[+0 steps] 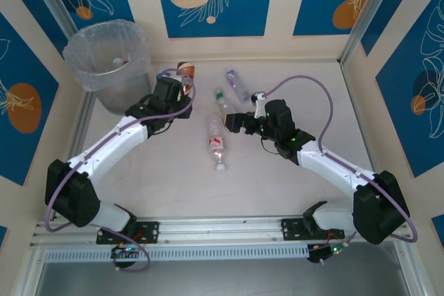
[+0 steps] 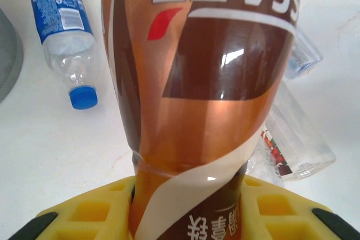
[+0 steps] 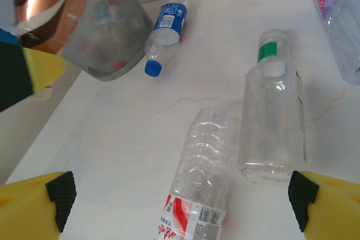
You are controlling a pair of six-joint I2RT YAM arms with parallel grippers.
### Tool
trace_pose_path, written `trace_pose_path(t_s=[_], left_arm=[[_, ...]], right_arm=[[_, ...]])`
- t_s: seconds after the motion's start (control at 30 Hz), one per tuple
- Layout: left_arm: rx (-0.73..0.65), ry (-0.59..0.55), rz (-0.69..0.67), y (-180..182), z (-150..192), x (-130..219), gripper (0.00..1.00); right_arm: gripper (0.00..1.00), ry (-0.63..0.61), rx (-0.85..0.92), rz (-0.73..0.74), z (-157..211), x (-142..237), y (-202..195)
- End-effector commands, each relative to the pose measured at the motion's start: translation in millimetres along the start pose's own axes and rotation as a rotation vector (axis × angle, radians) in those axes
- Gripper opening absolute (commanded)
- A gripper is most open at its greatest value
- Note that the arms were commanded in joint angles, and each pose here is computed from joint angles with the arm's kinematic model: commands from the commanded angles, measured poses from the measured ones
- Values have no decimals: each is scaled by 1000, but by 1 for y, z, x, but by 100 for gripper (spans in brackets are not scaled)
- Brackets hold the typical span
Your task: Put the plastic bottles in the bin
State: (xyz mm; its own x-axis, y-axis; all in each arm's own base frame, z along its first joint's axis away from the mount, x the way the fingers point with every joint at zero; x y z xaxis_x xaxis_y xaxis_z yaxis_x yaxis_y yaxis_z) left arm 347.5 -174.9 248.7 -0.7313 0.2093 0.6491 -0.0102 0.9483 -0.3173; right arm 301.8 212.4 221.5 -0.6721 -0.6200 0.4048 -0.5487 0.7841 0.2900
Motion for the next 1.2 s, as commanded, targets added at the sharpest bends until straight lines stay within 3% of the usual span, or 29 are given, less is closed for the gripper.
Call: trace_pose_path(t_s=[0.0, 0.27, 0.63, 0.9, 1.17], left_arm=[[-21, -74, -13, 2, -27, 32, 0], [2, -158, -77, 20, -63, 75, 0], [240, -261, -146, 72, -104, 91, 0], [337, -371, -203, 104, -141, 105, 0], [403, -425, -154, 118, -180, 107, 0]], right_arm=[[99, -62, 26, 38, -15, 6, -1], [100, -80, 42, 49, -18, 9, -2], [99, -115, 89, 12, -20, 14, 4], [99, -133, 116, 6, -17, 17, 11], [99, -125, 174, 2, -15, 25, 18]])
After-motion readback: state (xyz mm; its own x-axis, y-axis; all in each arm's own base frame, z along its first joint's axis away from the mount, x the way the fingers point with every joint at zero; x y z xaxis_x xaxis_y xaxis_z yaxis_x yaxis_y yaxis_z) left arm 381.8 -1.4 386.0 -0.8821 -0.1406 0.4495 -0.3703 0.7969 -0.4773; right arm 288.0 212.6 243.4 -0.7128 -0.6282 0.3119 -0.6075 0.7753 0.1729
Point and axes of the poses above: each hand's point on the last joint's axis, 136 mm out from that joint toward the fingers, its own x axis back along the fingers, its own y axis along the line the jaws close on, z = x × y, the point moved 4 cm from there along x, back along the fingers, and after that the axes turned 13 degrees about x, right-handed, at the moved point
